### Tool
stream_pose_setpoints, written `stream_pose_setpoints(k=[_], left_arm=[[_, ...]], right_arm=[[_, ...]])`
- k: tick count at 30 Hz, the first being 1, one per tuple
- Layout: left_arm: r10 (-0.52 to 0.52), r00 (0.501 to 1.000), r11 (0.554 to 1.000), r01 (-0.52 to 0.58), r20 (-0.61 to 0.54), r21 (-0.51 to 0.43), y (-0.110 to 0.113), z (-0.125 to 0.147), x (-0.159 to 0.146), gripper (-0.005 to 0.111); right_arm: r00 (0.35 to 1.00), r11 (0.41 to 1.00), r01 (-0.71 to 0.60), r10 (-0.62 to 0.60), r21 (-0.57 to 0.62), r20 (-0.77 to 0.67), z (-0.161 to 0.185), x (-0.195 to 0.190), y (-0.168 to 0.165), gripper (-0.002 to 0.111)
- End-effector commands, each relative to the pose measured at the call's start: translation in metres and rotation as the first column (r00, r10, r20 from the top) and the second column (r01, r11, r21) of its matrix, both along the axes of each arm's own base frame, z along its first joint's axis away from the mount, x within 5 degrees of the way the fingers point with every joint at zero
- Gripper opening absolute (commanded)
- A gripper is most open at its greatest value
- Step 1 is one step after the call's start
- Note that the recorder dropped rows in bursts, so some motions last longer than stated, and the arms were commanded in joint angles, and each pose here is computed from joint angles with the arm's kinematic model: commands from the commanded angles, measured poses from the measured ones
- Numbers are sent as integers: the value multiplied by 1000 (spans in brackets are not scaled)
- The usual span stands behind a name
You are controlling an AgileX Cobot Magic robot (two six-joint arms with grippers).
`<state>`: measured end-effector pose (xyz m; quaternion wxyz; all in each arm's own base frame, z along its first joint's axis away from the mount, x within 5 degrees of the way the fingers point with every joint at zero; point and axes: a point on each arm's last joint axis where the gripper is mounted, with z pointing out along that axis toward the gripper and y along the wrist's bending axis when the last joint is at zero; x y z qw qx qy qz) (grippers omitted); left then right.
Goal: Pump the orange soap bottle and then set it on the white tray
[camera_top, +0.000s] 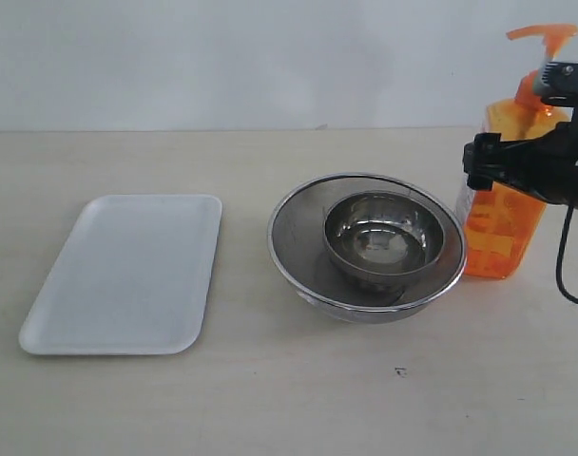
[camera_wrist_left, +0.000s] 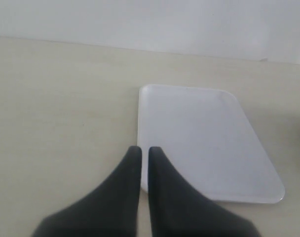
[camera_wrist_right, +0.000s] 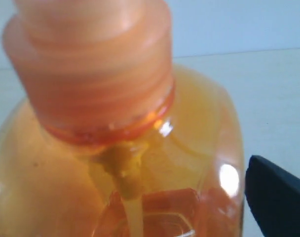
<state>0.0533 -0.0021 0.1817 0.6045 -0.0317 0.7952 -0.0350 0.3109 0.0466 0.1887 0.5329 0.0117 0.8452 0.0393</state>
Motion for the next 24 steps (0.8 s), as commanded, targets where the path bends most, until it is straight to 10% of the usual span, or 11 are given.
stream_pose_setpoints(k=[1,5,11,16,24], left_arm=[[1,1000,1000,-1,1,13,0,-1,0,5],[1,1000,1000,-1,1,13,0,-1,0,5],[1,1000,1000,-1,1,13,0,-1,0,5],[1,1000,1000,-1,1,13,0,-1,0,5],[1,1000,1000,-1,1,13,0,-1,0,5]], right_arm=[[1000,1000,4,-4,-6,-27,-10,3,0,82],[999,1000,2,-2,-16,-37,-16,4,0,36],[998,1000,6,-6,-4,-60,-18,3,0,33],[997,997,-34,29,-68,-73,-19,3,0,0],[997,988,-71,64,-135,-53,-11,1,0,0]])
